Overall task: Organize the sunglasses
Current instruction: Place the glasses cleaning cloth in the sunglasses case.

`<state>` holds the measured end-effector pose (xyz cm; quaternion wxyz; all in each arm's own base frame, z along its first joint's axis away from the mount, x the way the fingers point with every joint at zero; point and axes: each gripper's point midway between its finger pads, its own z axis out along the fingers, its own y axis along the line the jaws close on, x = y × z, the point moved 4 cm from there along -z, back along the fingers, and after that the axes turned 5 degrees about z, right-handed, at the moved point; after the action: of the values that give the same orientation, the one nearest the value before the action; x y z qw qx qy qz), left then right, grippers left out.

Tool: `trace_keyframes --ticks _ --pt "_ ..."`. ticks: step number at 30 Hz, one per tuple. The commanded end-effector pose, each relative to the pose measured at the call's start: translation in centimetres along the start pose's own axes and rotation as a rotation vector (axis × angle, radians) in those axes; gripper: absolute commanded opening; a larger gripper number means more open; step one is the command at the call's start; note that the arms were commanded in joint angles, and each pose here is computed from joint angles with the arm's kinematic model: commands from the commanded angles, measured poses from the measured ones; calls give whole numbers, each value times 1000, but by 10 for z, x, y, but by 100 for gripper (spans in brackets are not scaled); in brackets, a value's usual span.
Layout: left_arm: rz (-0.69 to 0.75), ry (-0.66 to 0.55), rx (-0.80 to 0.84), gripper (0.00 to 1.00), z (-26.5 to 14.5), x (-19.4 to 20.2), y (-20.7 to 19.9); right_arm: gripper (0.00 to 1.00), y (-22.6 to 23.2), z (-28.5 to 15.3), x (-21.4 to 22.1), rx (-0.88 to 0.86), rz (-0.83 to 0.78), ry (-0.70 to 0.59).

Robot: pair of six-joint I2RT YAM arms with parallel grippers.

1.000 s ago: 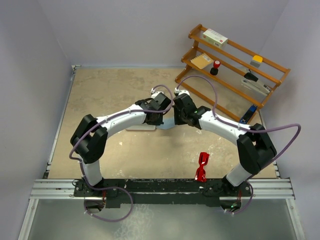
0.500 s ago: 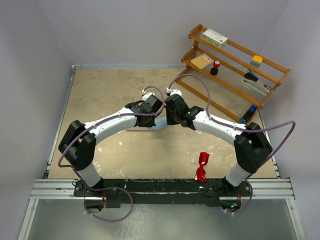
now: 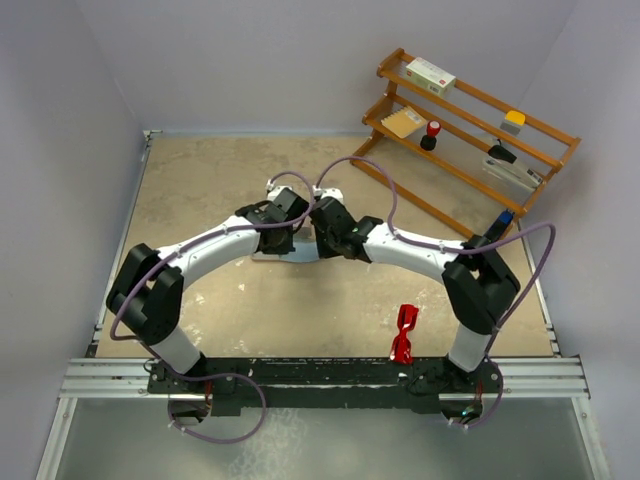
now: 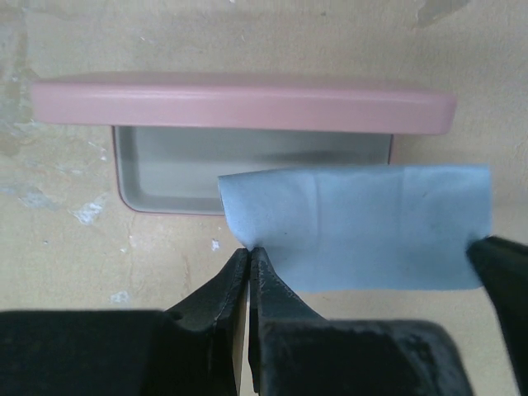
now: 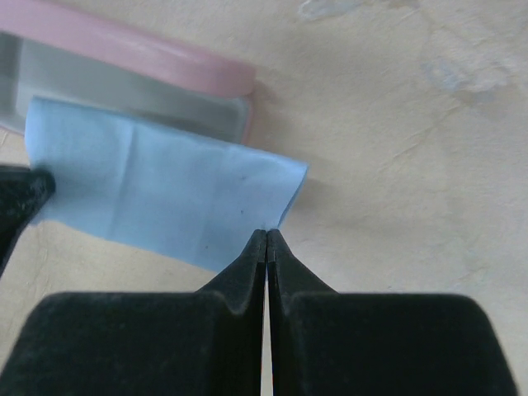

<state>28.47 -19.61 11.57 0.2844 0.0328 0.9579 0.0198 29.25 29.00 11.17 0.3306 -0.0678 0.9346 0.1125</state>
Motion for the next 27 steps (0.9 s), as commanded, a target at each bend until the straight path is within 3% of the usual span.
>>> trace_keyframes --ticks 1,13,27 --pt "-3 -78 38 0 -8 -20 5 0 28 -2 0 -25 -14 -20" --pt "15 -61 6 0 -1 -17 20 0 42 11 6 -11 4 -21" --pt "-85 -68 80 0 4 -12 36 0 41 8 3 -20 46 -61"
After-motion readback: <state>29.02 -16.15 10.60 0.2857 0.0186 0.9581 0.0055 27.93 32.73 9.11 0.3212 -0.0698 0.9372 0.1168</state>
